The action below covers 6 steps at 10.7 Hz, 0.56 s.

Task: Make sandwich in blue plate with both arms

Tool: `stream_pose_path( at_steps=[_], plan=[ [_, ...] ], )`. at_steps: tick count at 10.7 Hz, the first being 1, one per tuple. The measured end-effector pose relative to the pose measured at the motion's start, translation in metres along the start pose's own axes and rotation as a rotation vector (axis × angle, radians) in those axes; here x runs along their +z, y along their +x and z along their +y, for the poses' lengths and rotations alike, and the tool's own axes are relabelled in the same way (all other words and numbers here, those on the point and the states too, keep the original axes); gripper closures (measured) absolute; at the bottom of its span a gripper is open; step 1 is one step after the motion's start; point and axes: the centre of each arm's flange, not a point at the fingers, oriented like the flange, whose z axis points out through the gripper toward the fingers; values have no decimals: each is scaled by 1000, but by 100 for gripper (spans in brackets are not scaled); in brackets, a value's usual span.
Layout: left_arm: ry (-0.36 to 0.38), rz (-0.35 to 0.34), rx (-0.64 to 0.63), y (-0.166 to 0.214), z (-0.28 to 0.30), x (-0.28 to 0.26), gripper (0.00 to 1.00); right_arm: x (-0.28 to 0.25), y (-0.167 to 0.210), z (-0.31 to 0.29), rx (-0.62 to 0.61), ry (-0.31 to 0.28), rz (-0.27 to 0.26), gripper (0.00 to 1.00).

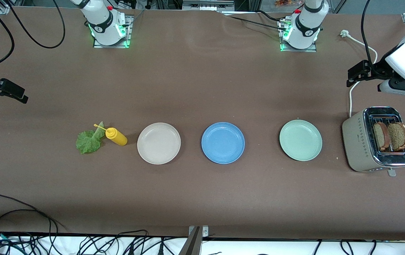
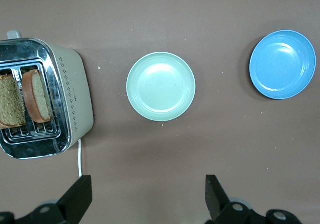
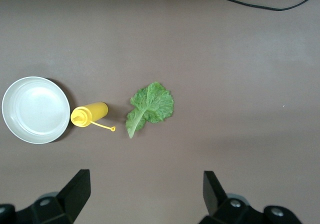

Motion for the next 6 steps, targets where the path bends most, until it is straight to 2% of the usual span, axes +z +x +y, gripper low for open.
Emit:
stream_pose_path(
  at_steps=[6],
  plan=[
    [0,0,-6,0,-4,0,0,0,0,2,3,0,0,0]
  ],
)
